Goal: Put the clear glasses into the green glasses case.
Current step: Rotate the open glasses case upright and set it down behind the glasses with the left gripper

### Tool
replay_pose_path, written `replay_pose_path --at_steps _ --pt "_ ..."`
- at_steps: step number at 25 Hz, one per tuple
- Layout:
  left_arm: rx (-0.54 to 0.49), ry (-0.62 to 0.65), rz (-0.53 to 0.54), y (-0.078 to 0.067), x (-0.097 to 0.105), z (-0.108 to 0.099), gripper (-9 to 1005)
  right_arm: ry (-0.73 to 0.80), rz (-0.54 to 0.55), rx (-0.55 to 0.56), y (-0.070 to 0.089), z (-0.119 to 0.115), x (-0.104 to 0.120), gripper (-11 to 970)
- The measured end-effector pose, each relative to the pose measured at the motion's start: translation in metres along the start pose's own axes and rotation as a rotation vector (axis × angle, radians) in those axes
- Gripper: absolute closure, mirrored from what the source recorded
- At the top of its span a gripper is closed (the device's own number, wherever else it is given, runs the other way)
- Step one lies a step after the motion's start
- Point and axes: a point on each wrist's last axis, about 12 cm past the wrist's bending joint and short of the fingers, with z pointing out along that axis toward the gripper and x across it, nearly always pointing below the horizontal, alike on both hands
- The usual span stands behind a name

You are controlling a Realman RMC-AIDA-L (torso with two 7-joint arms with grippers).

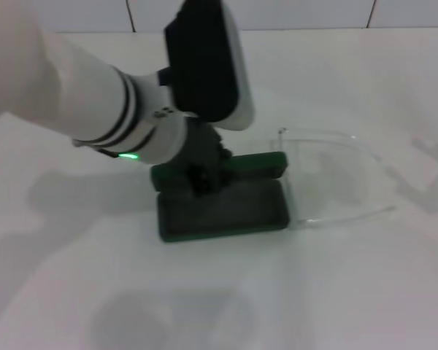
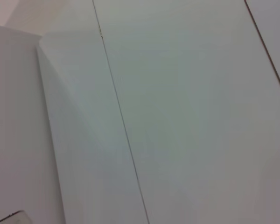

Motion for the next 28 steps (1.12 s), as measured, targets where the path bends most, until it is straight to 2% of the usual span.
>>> replay_pose_path --at_steps 5,8,20,28 --pt "-0.006 -0.025 0.034 -0.002 -0.017 0.007 784 0.002 0.003 0.006 0.001 -0.003 0.001 145" --pt "-0.003 -0.024 0.045 -0.001 -0.020 0.012 783 -0.001 0.007 0.006 0.002 -0.003 0.003 146" --pt "-0.032 -0.058 0.105 0.001 -0.027 0.018 777 -0.006 0.013 0.012 0.005 -0.007 0.006 150" --pt "-0.039 -0.053 0.109 0.003 -0.022 0.024 774 -0.029 0.007 0.022 0.006 -0.013 0.003 153"
